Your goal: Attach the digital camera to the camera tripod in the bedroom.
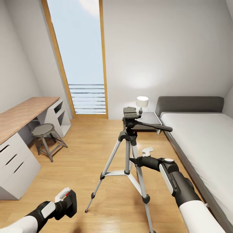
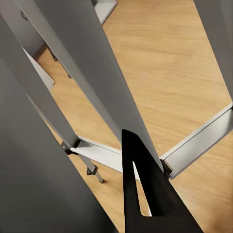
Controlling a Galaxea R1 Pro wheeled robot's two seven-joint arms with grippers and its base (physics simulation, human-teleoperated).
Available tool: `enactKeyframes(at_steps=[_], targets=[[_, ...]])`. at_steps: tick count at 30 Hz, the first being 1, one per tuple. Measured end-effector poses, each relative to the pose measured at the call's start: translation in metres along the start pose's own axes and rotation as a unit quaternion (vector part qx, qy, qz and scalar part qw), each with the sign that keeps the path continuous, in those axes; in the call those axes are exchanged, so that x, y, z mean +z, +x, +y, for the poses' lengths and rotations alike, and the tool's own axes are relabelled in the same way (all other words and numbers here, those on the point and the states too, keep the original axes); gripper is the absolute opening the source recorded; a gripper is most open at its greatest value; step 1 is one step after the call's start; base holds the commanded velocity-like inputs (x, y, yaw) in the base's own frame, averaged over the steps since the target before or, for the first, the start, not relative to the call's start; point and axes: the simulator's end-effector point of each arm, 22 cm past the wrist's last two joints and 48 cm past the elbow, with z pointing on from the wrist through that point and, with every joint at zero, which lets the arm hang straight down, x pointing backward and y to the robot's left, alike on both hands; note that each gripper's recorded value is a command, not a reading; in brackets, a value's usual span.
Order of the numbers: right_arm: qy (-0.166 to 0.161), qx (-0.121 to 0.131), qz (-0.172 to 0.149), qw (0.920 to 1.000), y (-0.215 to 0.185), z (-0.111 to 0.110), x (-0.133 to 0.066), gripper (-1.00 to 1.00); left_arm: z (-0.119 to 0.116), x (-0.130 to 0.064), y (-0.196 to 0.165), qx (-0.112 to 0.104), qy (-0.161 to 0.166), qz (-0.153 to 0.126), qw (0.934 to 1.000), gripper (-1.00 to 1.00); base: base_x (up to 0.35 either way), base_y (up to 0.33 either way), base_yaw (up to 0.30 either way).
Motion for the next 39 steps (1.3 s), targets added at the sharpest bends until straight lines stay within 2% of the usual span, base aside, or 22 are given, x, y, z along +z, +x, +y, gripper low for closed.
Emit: enactKeyframes(at_steps=[7,12,18,24,26,32,39], targets=[[0.006,-0.011,-0.003,0.9999,-0.008,0.000,-0.004,-1.00,0.003,0.000,0.002,0.015,0.014,-0.016,0.9997,-1.00,0.000,0.000,0.000],[0.012,-0.024,-0.009,0.9996,-0.017,0.000,-0.007,-1.00,0.006,-0.001,0.009,0.018,0.019,-0.016,0.9995,-1.00,0.000,0.000,0.000],[0.012,-0.024,-0.009,0.9996,-0.017,0.000,-0.007,-1.00,-0.004,-0.002,-0.001,0.022,0.029,-0.026,0.9990,-1.00,0.000,0.000,0.000],[0.012,-0.017,-0.006,0.9998,-0.015,-0.002,-0.008,-1.00,-0.015,0.002,0.001,0.029,0.024,-0.029,0.9989,-1.00,0.000,0.000,0.000],[0.012,-0.017,-0.006,0.9998,-0.015,-0.002,-0.008,-1.00,-0.009,0.000,-0.009,0.028,0.014,-0.036,0.9988,-1.00,0.000,0.000,0.000],[0.010,-0.001,0.007,0.9999,-0.006,-0.008,-0.010,-1.00,0.025,0.000,0.018,0.016,-0.004,-0.011,0.9998,-1.00,0.000,0.000,0.000],[0.009,0.007,0.012,0.9999,-0.005,-0.009,-0.012,-1.00,0.034,0.001,0.026,0.012,-0.002,-0.014,0.9998,-1.00,0.000,0.000,0.000]])
